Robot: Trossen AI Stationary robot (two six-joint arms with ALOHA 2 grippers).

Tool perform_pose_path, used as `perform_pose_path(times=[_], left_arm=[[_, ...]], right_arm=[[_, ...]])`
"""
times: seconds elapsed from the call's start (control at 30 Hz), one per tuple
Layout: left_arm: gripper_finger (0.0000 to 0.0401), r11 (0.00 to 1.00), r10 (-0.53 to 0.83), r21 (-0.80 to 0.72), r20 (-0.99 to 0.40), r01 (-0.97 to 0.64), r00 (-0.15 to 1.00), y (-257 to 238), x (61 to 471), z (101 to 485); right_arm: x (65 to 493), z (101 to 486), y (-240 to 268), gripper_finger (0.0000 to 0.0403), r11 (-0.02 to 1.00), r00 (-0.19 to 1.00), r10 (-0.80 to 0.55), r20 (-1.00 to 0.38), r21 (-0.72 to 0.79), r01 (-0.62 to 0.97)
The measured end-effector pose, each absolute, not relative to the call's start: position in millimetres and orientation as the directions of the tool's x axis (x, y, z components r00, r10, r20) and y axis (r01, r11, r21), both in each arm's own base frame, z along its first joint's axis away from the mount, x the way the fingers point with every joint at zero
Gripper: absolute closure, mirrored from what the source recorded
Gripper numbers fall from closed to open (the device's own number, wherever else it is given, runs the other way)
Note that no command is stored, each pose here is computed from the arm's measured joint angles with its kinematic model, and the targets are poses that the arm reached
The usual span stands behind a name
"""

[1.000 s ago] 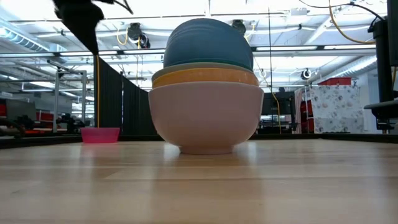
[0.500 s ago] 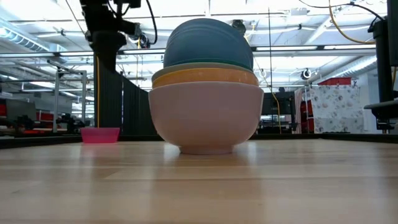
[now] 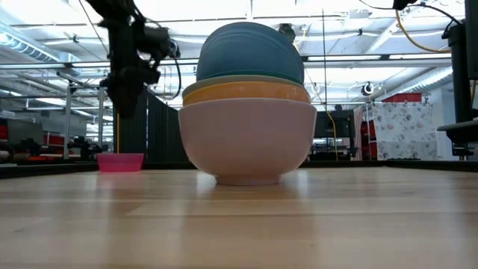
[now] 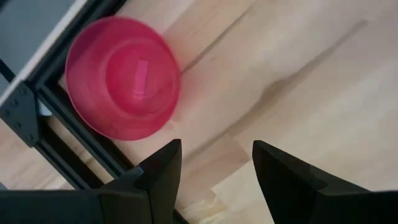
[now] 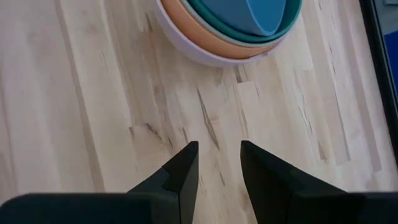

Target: Nest bowls inside each other

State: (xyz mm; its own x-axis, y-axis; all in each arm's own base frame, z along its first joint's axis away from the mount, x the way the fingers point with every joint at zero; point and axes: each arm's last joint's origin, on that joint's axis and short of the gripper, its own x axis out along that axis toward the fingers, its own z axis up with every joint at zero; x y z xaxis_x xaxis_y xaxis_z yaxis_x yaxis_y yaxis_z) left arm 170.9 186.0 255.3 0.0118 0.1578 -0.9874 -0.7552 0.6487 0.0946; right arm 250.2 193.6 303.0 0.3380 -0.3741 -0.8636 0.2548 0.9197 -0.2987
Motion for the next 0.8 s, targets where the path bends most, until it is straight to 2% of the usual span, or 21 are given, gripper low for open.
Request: perform_pose_path(times=[0.2, 0.4, 0.57, 0.67, 0.8], left_arm=[[0.0215, 0.67, 0.065, 0.027, -0.998, -0.741, 0.021, 203.6, 177.7, 231.5], [0.0214, 0.681, 0.077, 0.058, -0.997, -0.73, -0.007, 216.9, 187.9, 210.5], [0.0215, 0.665, 0.126, 0.155, -0.987, -0.73, -0.095, 225.2, 188.1, 199.6], [0.0215, 0.647, 0.126, 0.154, -0.987, -0.747, -0.095, 232.9, 185.1, 194.3], [0.0237, 0.628, 0.098, 0.135, -0.991, -0.766, -0.094, 239.3, 179.6, 189.1]], right_arm=[[250.1, 303.0, 196.2, 0.0298, 0.925, 0.35, -0.361, -0.865, -0.283, 0.255], [249.4, 303.0, 197.5, 0.0298, 0.927, 0.352, -0.357, -0.865, -0.28, 0.251], [248.7, 303.1, 198.8, 0.0298, 0.928, 0.356, -0.354, -0.865, -0.278, 0.247], [248.4, 303.0, 199.2, 0.0298, 0.929, 0.356, -0.353, -0.865, -0.278, 0.246], [248.4, 303.1, 199.3, 0.0298, 0.929, 0.357, -0.353, -0.865, -0.278, 0.246]])
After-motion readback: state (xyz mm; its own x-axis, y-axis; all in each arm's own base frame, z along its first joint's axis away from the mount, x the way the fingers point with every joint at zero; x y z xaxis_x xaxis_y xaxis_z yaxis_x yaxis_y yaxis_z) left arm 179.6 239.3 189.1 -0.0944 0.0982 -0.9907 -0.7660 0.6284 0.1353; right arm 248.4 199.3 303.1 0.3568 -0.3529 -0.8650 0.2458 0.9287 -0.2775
